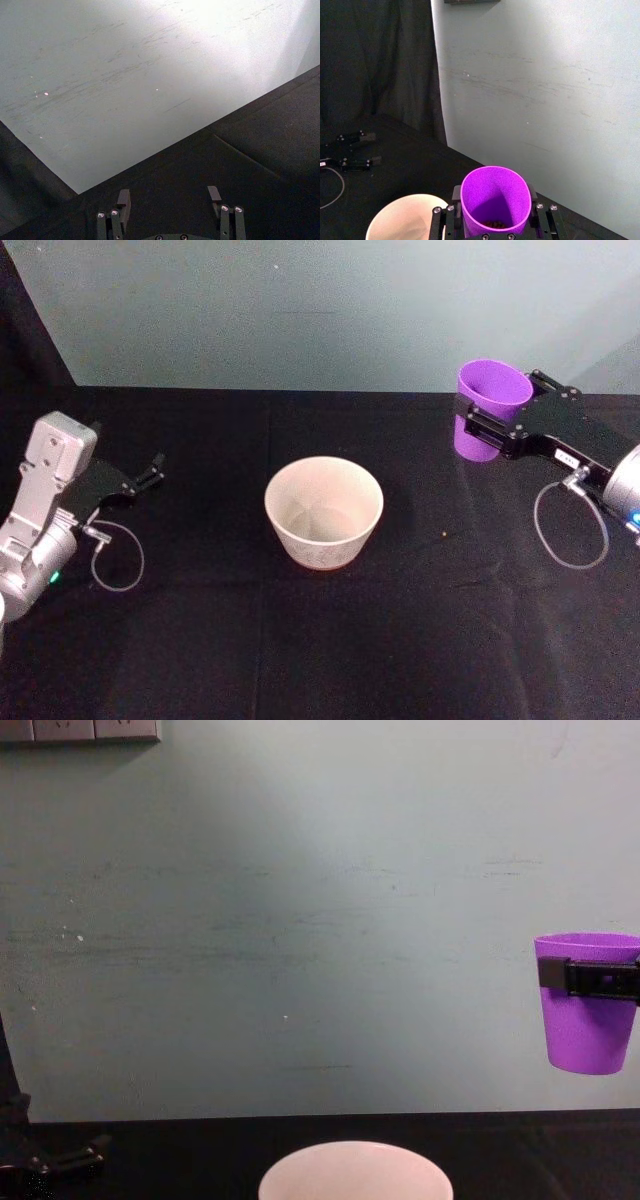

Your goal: Pick up the cup and pour the mung beans from the cup into the bowl.

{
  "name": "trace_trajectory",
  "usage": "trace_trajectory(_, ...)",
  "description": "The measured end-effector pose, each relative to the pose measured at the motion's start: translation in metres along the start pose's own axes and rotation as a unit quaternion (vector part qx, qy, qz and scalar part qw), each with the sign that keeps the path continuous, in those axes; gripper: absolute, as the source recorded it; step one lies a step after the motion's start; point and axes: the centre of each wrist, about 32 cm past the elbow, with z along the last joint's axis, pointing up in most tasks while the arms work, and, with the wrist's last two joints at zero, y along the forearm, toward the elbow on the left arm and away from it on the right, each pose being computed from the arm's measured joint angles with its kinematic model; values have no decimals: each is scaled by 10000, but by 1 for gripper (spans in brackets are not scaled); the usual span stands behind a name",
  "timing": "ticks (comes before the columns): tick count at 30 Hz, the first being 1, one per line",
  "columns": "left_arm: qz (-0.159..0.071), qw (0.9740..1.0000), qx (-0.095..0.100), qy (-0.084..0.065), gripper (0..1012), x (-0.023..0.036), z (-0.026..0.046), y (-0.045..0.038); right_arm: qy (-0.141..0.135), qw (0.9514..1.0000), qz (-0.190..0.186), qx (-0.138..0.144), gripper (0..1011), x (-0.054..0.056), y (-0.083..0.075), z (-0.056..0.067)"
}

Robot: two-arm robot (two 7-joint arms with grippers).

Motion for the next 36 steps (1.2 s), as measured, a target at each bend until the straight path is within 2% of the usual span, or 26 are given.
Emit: trace_trajectory(36,0,10000,0,0,1000,0,0,0,0,10000,0,1,731,0,0,0)
